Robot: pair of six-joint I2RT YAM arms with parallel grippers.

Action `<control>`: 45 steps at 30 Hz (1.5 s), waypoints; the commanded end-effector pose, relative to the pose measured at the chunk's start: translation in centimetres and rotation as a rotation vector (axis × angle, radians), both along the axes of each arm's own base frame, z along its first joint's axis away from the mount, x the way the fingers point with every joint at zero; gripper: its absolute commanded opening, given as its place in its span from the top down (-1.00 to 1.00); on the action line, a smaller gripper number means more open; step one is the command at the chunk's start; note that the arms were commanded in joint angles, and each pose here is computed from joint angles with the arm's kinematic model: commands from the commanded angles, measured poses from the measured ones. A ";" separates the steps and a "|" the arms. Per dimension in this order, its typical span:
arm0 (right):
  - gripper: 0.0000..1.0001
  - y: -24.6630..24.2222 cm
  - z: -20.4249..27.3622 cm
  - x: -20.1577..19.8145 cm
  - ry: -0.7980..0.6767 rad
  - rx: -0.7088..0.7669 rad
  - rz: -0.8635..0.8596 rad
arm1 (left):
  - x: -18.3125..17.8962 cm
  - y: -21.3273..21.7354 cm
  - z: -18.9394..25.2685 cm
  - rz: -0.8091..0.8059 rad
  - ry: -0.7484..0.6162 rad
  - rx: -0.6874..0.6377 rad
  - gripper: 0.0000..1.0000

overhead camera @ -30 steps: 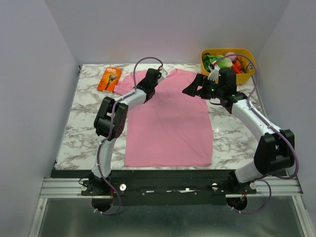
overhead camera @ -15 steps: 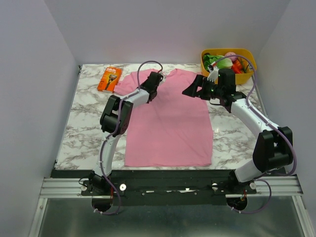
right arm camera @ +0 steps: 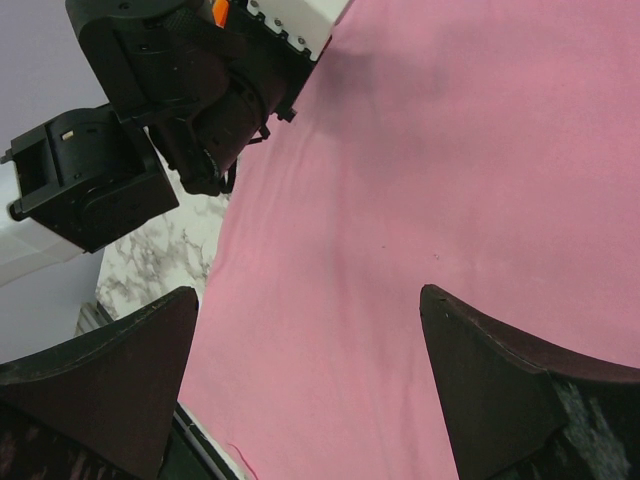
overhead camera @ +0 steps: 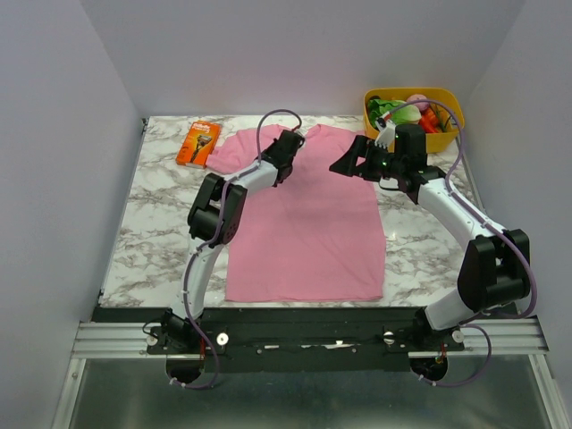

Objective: Pin the brooch onto the clothing

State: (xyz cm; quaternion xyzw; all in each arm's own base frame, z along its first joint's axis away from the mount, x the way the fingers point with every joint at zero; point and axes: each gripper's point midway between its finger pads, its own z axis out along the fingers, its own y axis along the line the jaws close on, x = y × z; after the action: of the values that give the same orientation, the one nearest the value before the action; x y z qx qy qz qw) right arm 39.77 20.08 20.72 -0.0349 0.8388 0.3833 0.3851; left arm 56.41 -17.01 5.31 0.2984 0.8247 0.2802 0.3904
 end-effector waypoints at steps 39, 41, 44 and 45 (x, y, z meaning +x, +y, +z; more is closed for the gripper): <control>-1.00 -0.6 -1.1 -1.5 0.039 0.012 0.034 | -0.4 -5.4 0.4 0.036 -0.027 0.017 1.00; -1.00 -0.6 -0.9 -1.5 0.034 0.012 0.036 | -0.4 -5.7 1.1 0.037 -0.039 -0.026 1.00; -1.00 -0.6 -0.5 -1.5 0.024 0.015 0.040 | -0.4 -6.3 1.6 0.026 -0.044 -0.082 1.00; -0.99 -0.6 -0.2 -1.6 0.015 0.018 0.042 | -0.3 -6.6 1.6 0.020 -0.040 -0.101 1.00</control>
State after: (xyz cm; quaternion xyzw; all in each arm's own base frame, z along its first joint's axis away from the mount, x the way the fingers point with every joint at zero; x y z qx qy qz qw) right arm 38.95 19.57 19.44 -0.0309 0.8444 0.3901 0.3659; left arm 55.96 -21.87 5.14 0.2844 0.8210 0.3063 0.3889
